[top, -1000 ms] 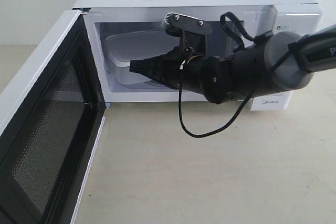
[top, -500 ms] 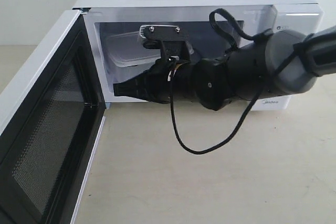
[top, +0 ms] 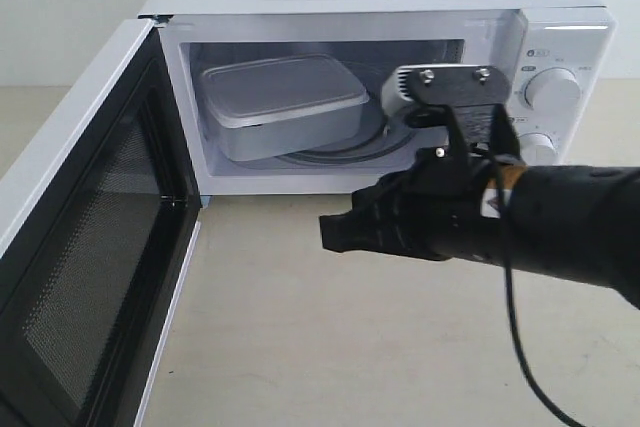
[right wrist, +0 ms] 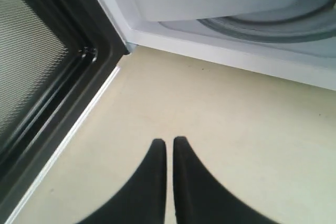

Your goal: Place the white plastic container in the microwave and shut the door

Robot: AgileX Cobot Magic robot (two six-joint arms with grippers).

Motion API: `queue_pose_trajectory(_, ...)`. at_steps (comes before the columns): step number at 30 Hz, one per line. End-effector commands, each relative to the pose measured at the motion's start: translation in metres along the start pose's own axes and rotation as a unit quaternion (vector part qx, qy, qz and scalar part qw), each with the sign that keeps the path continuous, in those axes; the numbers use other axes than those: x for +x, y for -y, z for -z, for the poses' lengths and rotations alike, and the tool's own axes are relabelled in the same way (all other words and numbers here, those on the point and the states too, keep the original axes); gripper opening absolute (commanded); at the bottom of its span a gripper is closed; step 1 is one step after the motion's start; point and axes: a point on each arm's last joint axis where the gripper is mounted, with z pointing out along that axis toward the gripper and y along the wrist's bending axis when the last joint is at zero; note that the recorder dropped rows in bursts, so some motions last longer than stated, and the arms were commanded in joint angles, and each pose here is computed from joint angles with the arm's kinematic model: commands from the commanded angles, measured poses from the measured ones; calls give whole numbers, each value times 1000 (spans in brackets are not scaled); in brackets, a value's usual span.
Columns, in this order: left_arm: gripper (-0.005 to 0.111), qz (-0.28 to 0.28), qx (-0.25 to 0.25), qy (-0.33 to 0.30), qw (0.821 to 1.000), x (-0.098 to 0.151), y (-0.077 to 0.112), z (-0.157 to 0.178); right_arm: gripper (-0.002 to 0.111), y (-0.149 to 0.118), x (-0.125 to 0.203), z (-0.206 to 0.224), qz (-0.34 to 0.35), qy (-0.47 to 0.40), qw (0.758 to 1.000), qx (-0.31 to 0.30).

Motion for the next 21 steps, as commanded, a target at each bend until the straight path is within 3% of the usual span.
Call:
queue_pose_trajectory(1,4,2,-1,1,1000,1,0,0,0,-6,4,40,27,21,999,-26)
queue_pose_trajectory(14,4,2,-2,5,1000,0,0,0,0,-8,6,89,69,8,996,-49)
queue_pose_trajectory(21,4,2,-9,99,995,-17,-2,2,0,-8,3,89,78,20,996,-48)
